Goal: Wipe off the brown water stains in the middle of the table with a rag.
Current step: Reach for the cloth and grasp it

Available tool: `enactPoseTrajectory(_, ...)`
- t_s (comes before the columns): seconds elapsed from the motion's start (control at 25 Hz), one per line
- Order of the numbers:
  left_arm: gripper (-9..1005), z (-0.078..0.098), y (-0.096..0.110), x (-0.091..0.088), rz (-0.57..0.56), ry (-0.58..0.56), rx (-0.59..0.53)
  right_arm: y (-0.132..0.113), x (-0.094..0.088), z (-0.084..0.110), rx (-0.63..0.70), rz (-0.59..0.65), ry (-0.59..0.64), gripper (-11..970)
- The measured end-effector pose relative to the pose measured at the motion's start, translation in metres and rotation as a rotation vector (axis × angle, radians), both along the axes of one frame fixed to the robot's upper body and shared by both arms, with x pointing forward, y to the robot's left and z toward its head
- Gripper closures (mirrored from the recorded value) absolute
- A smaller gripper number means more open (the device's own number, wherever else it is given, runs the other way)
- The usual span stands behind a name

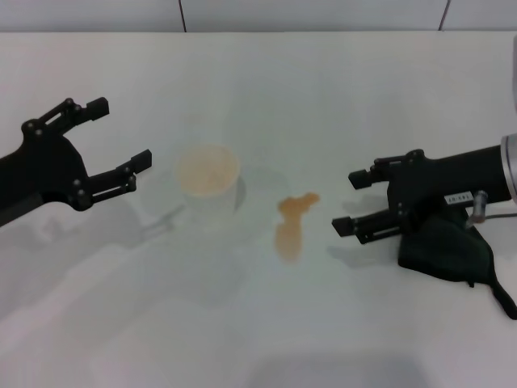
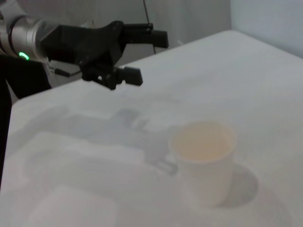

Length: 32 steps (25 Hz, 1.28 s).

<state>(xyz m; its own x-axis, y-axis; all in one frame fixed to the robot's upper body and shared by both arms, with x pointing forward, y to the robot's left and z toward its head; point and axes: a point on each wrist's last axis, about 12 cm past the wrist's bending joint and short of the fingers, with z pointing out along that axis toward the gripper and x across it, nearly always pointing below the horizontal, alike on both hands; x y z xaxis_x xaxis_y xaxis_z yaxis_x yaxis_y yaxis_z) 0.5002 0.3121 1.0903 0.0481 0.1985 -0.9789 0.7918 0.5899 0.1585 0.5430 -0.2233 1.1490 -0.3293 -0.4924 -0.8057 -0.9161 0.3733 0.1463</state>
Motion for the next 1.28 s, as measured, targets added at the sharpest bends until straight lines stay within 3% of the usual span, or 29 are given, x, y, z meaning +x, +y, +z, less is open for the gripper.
enactPoseTrajectory(0.4,110,0.03,0.016,0.01,-0.007,-0.041,0.02,0.0,0.003,0.006,0.057,-0.04,0.014,137)
enactPoseTrajectory(0.64,110,0.052,0.032,0.014,-0.073,-0.065,0.005,0.002,0.003,0.007,0.06,-0.046,0.02,137)
enactPoseTrajectory(0.76,110,0.057,0.032,0.014,-0.128,-0.039,0.013,0.002,0.003,0.01,0.062,-0.048,0.014,137)
enactPoseTrajectory(1.16,111,0.067,0.018,0.022,-0.372,0.204,0.09,0.001,0.003,0.013,0.061,-0.056,0.006,137)
enactPoseTrajectory(1.28,111,0.068,0.017,0.022,-0.39,0.243,0.088,0.0,0.003,0.013,0.056,-0.063,0.015,137)
